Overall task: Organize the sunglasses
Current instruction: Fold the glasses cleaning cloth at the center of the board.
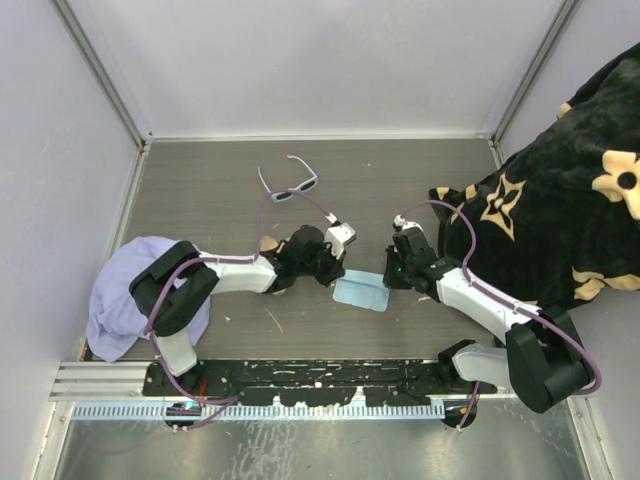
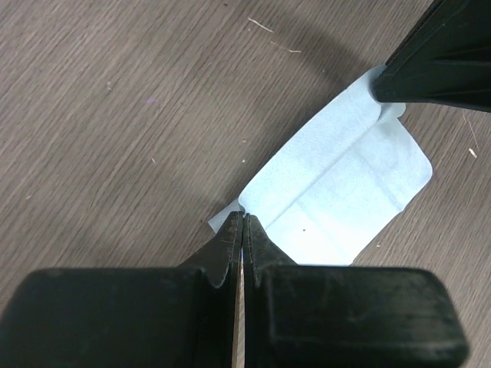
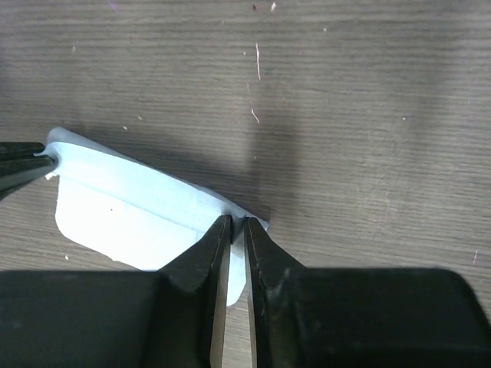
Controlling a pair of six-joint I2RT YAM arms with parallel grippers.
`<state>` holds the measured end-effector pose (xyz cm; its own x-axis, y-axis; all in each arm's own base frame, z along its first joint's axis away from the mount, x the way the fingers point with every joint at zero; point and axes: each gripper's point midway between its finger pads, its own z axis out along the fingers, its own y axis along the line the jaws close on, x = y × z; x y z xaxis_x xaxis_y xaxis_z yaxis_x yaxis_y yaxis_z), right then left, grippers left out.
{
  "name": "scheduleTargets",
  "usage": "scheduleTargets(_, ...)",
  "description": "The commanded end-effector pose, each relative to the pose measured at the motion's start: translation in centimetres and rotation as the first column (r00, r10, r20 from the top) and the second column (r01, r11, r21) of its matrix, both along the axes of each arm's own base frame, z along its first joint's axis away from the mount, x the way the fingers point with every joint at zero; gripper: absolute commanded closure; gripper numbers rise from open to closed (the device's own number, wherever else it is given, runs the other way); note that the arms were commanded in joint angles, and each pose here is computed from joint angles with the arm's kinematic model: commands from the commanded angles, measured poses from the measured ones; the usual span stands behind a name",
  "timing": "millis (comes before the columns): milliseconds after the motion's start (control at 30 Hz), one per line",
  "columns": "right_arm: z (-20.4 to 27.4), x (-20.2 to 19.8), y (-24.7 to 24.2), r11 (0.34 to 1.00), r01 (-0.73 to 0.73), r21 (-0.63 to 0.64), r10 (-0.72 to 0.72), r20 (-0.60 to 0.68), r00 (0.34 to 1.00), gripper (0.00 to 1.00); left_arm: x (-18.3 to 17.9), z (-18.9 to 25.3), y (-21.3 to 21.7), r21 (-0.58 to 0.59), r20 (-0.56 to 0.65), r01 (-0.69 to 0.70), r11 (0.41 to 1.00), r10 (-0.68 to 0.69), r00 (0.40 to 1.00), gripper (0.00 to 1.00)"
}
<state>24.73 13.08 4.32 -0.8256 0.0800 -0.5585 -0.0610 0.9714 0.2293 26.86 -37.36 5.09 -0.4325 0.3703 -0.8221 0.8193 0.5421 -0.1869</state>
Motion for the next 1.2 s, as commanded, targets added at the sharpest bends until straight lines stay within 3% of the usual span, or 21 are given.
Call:
scheduleTargets(0,0.4,-0.5,0.1,0.999,0.015,0.028,-0.014,-0.004,1.000,0.78,0.4,2.2,-0.8,-0.068,0.058,0.028,0.997,-0.024,0.998,1.00)
scheduleTargets(267,1.4,-0.9,0.7,0.997,0.005,0.075,-0.005,0.008,1.000,0.68,-0.2,1.9,-0.9,-0.077,0.057,0.063,0.995,-0.059,0.997,1.00)
scheduleTargets(500,2.3,-1.9,1.2,0.992,-0.014,0.122,0.014,0.001,1.000,0.67,-1.0,1.7,-0.4,-0.092,0.081,0.090,0.992,-0.082,0.993,1.00)
scheduleTargets(700,2.0,-2.8,0.3,0.996,0.019,0.084,-0.015,-0.056,0.998,0.64,-1.5,1.6,-0.3,-0.103,0.110,0.120,0.987,-0.109,0.988,1.00)
scheduleTargets(900,3.8,-1.9,0.3,0.994,0.047,0.103,-0.047,0.003,0.999,0.55,-1.8,1.7,-0.5,-0.116,0.107,0.127,0.985,-0.115,0.988,0.99)
scheduleTargets(1167,5.3,-1.3,-0.1,0.991,0.072,0.112,-0.080,0.066,0.995,0.54,-2.4,2.4,-0.3,-0.160,0.107,0.116,0.980,-0.100,0.989,0.90)
